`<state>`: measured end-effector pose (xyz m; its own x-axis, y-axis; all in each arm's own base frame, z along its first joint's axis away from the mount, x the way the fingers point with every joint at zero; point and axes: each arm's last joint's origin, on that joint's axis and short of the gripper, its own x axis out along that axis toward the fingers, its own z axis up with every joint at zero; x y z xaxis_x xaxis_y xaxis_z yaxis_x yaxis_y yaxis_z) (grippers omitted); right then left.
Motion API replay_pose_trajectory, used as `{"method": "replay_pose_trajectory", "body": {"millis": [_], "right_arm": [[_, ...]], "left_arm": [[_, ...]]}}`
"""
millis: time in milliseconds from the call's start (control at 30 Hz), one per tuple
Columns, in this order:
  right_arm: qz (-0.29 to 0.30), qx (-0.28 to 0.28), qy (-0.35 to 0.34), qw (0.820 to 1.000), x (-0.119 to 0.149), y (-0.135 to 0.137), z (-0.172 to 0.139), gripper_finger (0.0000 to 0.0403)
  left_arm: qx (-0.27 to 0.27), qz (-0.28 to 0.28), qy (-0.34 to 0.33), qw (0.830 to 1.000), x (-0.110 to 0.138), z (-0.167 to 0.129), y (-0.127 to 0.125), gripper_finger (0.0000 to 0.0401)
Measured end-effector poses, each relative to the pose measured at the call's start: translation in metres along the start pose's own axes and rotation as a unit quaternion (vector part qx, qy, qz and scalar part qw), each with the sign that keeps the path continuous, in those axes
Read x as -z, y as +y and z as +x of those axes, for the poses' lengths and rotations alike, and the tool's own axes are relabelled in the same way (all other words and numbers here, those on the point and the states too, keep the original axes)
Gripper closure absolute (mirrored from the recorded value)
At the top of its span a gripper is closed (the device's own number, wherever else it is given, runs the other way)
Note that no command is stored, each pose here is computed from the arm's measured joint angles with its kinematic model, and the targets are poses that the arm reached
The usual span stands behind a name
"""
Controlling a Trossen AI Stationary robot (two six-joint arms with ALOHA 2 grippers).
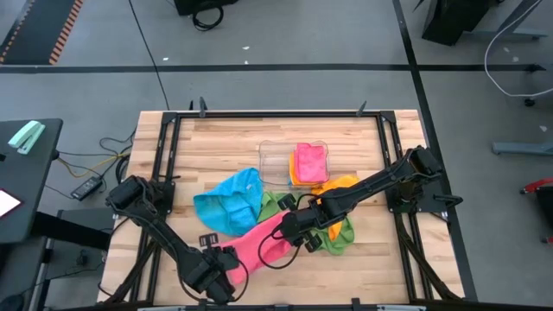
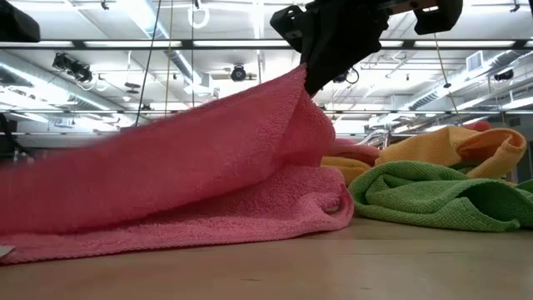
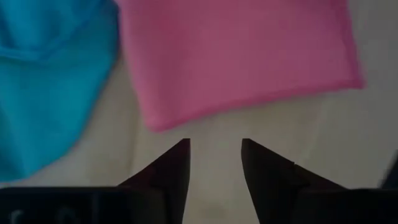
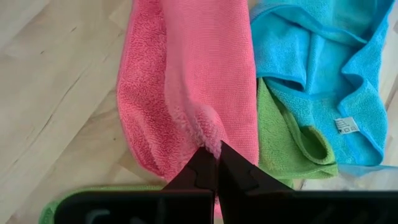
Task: Fold microfiber towels
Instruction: Fold the pink microfiber cloth
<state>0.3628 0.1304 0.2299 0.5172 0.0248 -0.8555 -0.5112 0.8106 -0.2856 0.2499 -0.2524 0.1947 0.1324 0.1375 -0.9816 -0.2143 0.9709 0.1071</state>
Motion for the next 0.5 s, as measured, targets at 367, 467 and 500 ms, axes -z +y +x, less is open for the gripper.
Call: {"method": "replay_pose_trajectory", "body": {"millis": [367, 467, 500], "right_arm": [[-0.001, 0.002, -0.009, 1.000, -0.002, -0.001, 0.000, 0.0395], [-0.001, 0.002, -0.010, 1.000, -0.002, -0.001, 0.000, 0.0395], [-0.002, 0.002, -0.010, 1.000, -0.002, -0.001, 0.000, 0.0395]], "left_arm": [[-0.043, -0.001, -0.025, 0.999, -0.003, 0.033, 0.016, 0.0296], [-0.059, -0.008, -0.013, 0.998, -0.002, 0.044, 0.025, 0.0305], [-0.061, -0.009, -0.012, 0.998, -0.002, 0.046, 0.027, 0.0308]]}}
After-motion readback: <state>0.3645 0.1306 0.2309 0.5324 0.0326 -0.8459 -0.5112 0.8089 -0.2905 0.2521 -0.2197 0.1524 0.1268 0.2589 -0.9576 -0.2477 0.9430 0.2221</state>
